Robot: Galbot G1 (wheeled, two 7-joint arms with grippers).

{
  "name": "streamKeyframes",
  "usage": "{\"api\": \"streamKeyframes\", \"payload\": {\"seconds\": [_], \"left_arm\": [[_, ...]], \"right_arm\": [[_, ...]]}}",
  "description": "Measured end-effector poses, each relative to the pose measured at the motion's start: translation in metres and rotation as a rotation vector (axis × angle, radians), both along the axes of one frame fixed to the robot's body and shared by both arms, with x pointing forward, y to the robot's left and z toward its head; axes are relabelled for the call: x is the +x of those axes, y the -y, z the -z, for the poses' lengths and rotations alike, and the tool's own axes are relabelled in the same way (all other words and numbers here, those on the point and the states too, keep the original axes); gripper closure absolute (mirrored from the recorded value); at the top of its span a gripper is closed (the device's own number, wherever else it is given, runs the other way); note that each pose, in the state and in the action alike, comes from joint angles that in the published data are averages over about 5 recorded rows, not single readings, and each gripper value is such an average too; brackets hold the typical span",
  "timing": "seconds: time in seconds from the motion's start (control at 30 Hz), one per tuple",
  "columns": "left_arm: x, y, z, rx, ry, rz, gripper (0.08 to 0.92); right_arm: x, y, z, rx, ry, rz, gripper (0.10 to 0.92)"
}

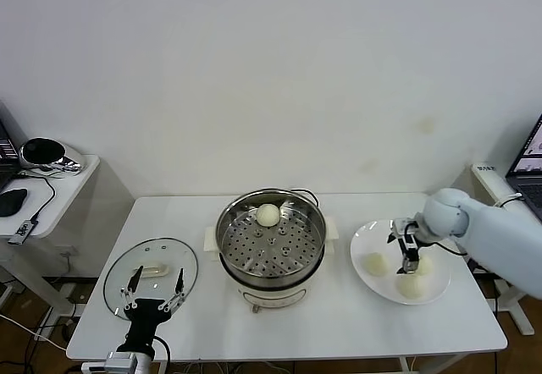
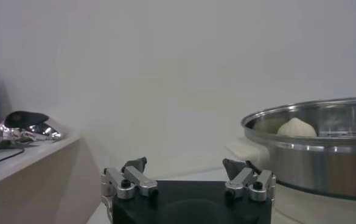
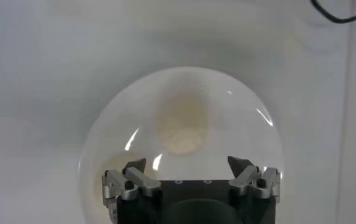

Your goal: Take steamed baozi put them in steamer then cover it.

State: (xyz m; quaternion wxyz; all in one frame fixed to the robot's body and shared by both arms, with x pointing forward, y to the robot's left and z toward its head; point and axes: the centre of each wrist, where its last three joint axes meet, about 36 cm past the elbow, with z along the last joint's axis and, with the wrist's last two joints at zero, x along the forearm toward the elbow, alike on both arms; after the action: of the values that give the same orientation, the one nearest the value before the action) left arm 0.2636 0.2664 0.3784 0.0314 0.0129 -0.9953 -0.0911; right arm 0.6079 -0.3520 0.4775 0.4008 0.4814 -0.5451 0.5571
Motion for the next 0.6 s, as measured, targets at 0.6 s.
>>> {"api": "streamKeyframes", "payload": {"seconds": [0.6], "left_arm": [[0.0, -0.001, 0.003, 0.003, -0.002, -0.007, 0.177]], "right_arm": [[0.014, -0.021, 0.029, -0.001, -0.025, -0.011, 0.305]]}}
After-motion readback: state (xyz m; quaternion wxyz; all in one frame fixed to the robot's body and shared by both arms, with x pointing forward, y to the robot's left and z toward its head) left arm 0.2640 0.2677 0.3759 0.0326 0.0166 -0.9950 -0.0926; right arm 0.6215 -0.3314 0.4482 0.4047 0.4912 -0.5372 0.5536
